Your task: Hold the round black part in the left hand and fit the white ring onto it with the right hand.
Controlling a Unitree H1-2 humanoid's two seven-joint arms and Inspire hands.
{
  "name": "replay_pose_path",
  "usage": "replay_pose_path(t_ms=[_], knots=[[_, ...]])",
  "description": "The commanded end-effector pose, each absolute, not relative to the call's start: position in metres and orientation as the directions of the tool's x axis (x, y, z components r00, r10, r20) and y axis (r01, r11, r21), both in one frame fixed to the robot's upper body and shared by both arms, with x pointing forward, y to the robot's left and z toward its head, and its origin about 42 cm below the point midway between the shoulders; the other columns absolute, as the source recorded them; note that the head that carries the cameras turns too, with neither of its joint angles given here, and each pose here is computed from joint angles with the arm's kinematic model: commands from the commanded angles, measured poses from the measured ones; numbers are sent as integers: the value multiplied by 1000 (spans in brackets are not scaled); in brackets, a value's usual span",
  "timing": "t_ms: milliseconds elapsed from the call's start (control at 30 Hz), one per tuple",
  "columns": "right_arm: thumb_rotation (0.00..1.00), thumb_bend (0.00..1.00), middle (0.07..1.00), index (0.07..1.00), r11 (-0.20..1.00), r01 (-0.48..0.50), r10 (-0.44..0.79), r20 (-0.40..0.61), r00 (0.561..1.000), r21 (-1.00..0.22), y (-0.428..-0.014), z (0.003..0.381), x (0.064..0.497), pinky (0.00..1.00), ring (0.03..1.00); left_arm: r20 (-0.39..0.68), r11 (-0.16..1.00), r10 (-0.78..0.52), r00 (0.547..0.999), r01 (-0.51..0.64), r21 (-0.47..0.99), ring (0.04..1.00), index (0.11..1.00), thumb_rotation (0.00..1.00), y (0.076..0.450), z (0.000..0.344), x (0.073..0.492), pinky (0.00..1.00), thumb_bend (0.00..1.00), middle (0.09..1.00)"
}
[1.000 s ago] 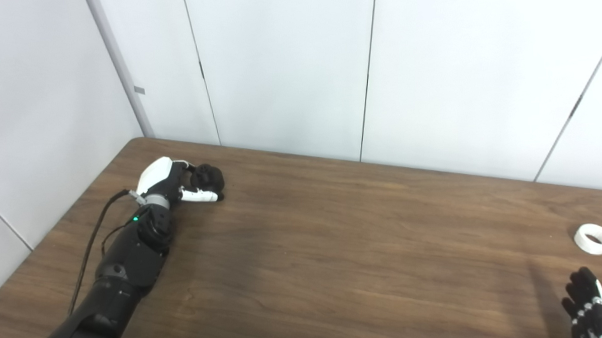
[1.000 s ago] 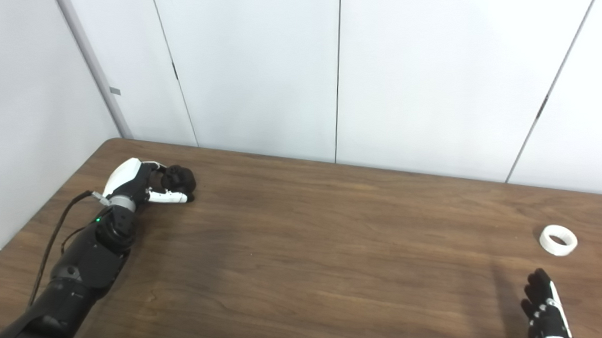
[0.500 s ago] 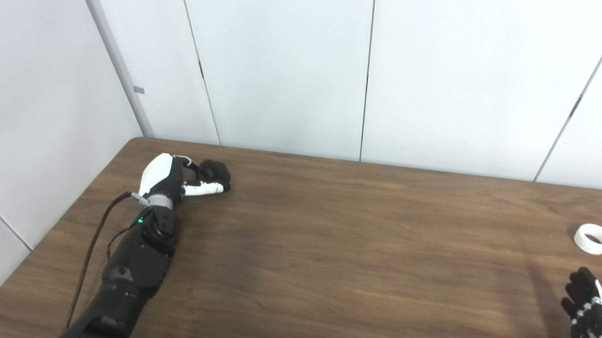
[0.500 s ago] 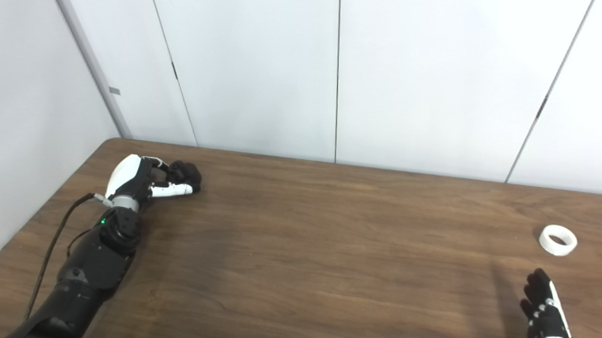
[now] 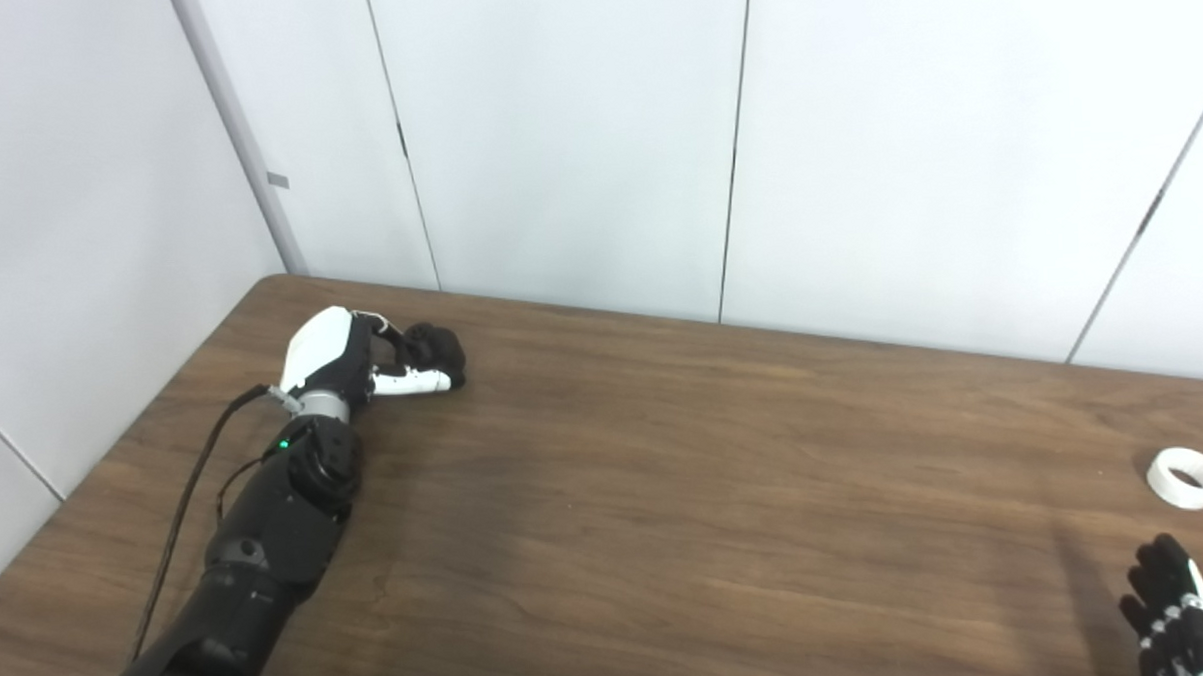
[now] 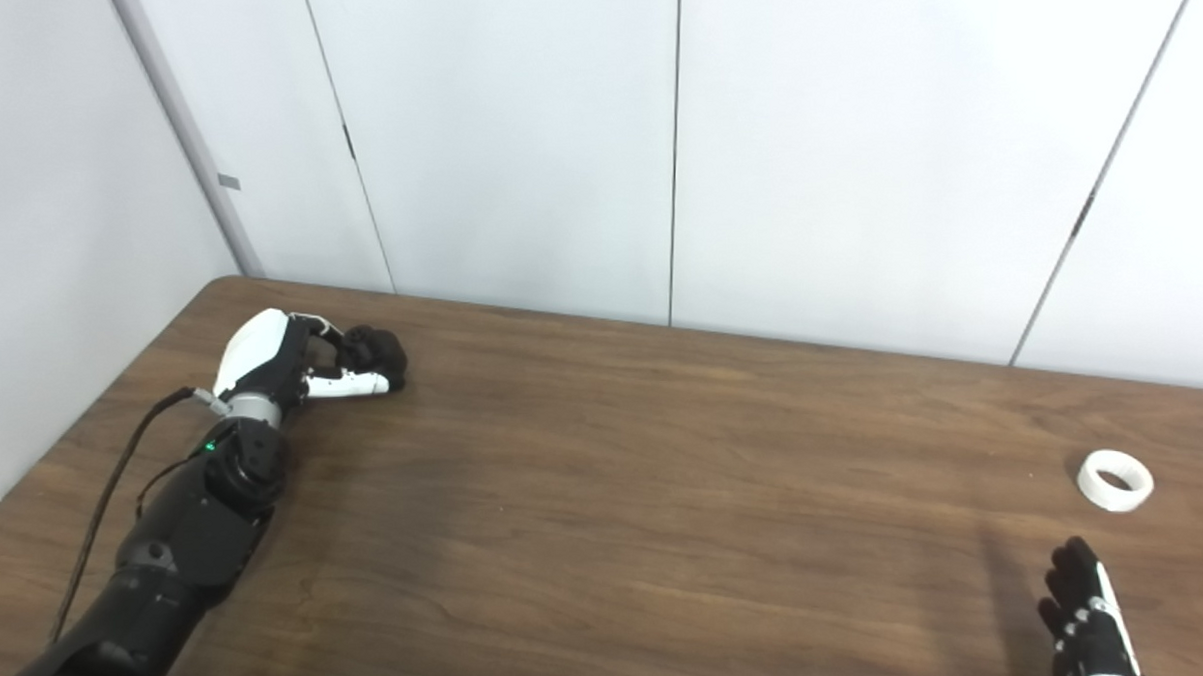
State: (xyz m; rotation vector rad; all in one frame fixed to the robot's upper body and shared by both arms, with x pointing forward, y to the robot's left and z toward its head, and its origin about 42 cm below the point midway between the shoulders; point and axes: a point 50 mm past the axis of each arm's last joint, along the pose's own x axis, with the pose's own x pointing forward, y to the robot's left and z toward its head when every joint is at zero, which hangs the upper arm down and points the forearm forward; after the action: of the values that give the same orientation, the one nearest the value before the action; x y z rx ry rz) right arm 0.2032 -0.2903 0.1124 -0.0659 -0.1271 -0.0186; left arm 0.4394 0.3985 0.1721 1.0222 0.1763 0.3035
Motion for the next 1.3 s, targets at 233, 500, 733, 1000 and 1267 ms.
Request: replay_pose_path(t_ms=[233, 500, 733, 1000, 1267], knots=[[1000, 539, 1000, 1000, 999, 27, -27, -8, 1000, -36, -281, 84, 163, 1000, 1000, 129, 477, 223, 966, -224, 850, 906, 485, 48, 374, 213, 418, 1000, 523, 792], [1000, 522, 1000, 1000, 999, 24, -25, -16, 1000, -27, -277, 87, 161, 1000, 1000, 106, 487, 64, 992, -124, 864, 902, 485, 51, 319, 212, 384, 1000, 524, 788], [1000, 550, 1000, 1000, 998, 25, -26, -20, 999, -59, -273, 90, 160, 1000, 1000, 94, 486, -88, 992, -39, 873, 918, 485, 55, 272, 205, 349, 1000, 525, 800], [1000, 555, 988, 1000, 998, 24, -25, -12, 1000, -52, -267, 95, 162, 1000, 1000, 86, 450, -212, 973, 19, 893, 915, 484, 61, 235, 191, 312, 1000, 523, 801], [999, 546, 969, 981, 997, 20, -20, 2, 1000, -69, -258, 102, 164, 998, 976, 70, 424, -332, 941, 82, 902, 917, 485, 60, 203, 181, 281, 1000, 522, 805]])
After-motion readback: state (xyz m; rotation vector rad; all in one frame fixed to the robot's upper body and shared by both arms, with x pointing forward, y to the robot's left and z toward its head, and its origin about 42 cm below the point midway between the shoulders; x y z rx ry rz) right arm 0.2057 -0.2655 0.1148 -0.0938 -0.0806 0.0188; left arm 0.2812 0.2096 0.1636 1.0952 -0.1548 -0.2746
